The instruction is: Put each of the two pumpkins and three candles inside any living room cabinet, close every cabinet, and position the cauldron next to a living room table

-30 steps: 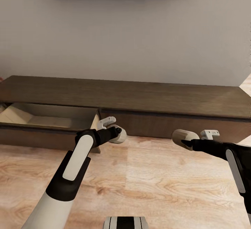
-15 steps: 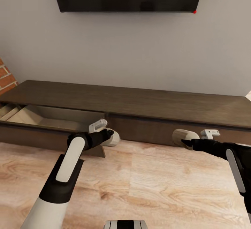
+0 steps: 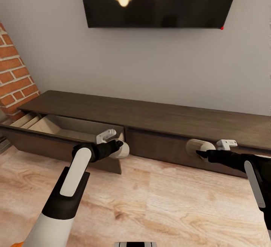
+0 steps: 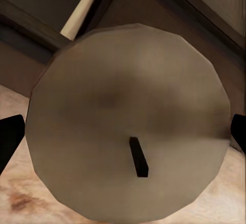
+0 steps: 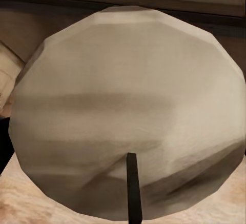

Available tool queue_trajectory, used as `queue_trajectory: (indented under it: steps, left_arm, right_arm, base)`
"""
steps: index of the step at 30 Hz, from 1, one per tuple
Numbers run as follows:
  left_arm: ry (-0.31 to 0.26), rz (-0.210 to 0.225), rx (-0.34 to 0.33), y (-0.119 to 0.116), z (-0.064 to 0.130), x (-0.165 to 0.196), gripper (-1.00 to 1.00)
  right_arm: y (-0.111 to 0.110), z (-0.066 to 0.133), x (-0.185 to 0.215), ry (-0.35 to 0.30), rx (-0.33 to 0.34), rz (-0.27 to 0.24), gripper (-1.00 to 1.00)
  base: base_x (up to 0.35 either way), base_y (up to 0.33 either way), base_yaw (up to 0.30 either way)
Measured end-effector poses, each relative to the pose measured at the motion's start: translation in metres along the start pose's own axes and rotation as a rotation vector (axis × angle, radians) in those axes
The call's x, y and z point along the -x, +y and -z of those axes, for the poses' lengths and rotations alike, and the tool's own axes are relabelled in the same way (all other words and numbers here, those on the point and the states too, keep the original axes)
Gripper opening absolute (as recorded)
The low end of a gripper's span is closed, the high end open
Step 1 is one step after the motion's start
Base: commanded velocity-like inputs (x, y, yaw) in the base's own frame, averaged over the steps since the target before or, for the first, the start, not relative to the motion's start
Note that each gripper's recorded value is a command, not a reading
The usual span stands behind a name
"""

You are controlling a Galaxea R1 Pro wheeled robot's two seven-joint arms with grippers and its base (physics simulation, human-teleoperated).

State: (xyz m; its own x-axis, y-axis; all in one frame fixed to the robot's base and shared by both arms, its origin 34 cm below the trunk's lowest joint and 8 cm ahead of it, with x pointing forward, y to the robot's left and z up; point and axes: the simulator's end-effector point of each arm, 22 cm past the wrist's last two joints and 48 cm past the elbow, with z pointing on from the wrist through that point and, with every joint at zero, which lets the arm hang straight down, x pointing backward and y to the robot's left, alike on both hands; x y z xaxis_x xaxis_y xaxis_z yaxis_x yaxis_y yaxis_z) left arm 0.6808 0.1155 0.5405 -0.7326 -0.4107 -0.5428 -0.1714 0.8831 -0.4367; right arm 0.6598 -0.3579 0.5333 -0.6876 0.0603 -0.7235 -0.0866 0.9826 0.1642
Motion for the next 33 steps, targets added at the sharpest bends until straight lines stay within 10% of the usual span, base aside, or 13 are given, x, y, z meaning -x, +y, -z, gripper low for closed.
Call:
queue_trajectory:
  steps: [22, 33]
  left_arm:
    - [-0.068, 0.028, -0.008, -0.002, 0.035, 0.028, -1.00]
    - [-0.085, -0.019, 0.085, 0.044, 0.035, 0.041, -1.00]
  right_arm:
    - [0.008, 0.032, 0.027, -0.068, 0.005, 0.013, -1.00]
    - [0.013, 0.030, 0.025, -0.064, 0.012, 0.015, -1.00]
  base:
    - [0.000, 0.000, 0.013]
    - [0.171, 0.126, 0.012]
